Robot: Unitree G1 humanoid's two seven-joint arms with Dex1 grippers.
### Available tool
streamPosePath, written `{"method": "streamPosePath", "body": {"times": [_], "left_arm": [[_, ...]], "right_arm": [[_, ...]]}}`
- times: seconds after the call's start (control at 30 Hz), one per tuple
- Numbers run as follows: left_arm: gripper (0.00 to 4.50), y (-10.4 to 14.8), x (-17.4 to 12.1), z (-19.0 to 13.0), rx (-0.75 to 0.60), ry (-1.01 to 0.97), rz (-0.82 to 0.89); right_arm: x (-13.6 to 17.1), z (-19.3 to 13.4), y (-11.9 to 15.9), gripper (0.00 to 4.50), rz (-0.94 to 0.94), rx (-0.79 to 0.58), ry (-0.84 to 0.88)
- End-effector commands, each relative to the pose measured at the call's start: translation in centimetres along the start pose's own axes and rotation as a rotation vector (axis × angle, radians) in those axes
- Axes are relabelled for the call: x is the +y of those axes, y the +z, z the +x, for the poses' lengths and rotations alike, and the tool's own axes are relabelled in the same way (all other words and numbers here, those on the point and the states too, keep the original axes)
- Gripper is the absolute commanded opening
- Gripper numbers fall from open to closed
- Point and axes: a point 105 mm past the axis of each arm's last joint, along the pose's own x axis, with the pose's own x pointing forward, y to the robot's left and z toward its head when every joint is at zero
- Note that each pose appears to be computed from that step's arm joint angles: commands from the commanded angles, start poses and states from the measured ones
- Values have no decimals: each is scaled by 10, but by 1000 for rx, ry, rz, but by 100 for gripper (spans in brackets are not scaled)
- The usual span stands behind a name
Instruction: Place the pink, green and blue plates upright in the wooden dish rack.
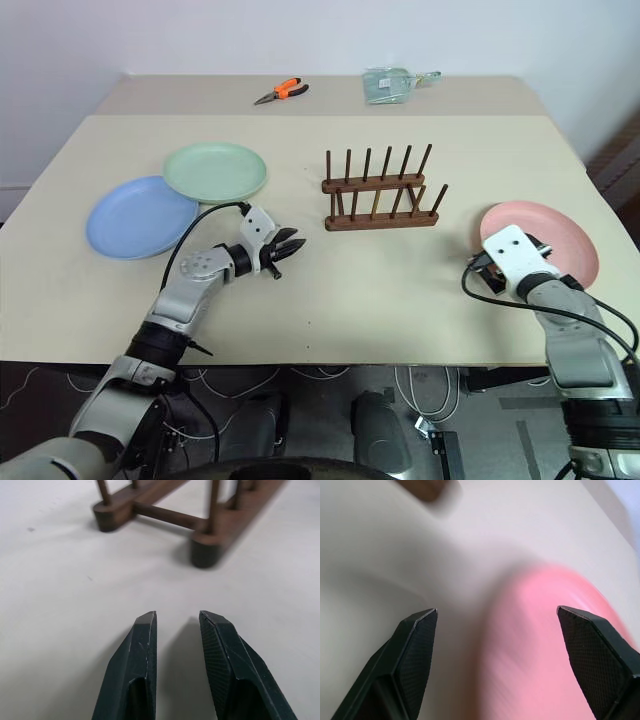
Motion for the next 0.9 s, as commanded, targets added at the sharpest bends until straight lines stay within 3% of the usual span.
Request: {"method": "streamPosePath", "body": {"times": [0.03,0.1,0.3,0.43,0.57,0.67,0.8,0.9], "left_arm": [[133,47,-25,3,-146,-173,62],[133,53,-39,4,-146,-256,95],[133,62,-52,7,-148,-322,130],[133,63,-53,5,-149,-325,134],[133,63,-46,-1,-149,-289,142],[133,63,-39,-4,-153,-253,138],[133,74,-19,-6,-212,-147,155],[133,79,-17,-6,-233,-137,152]], "right_arm": [[-11,-4,-7,376,-15,54,-67],[-11,-4,-12,325,14,77,-76],[-10,-2,-9,19,54,77,-96],[-19,-3,18,8,21,-24,-122],[-42,-14,91,8,-12,-305,-162],[-48,-27,140,8,95,-516,-108],[-34,-65,215,8,559,-885,290],[-13,-72,225,8,658,-907,534]]}}
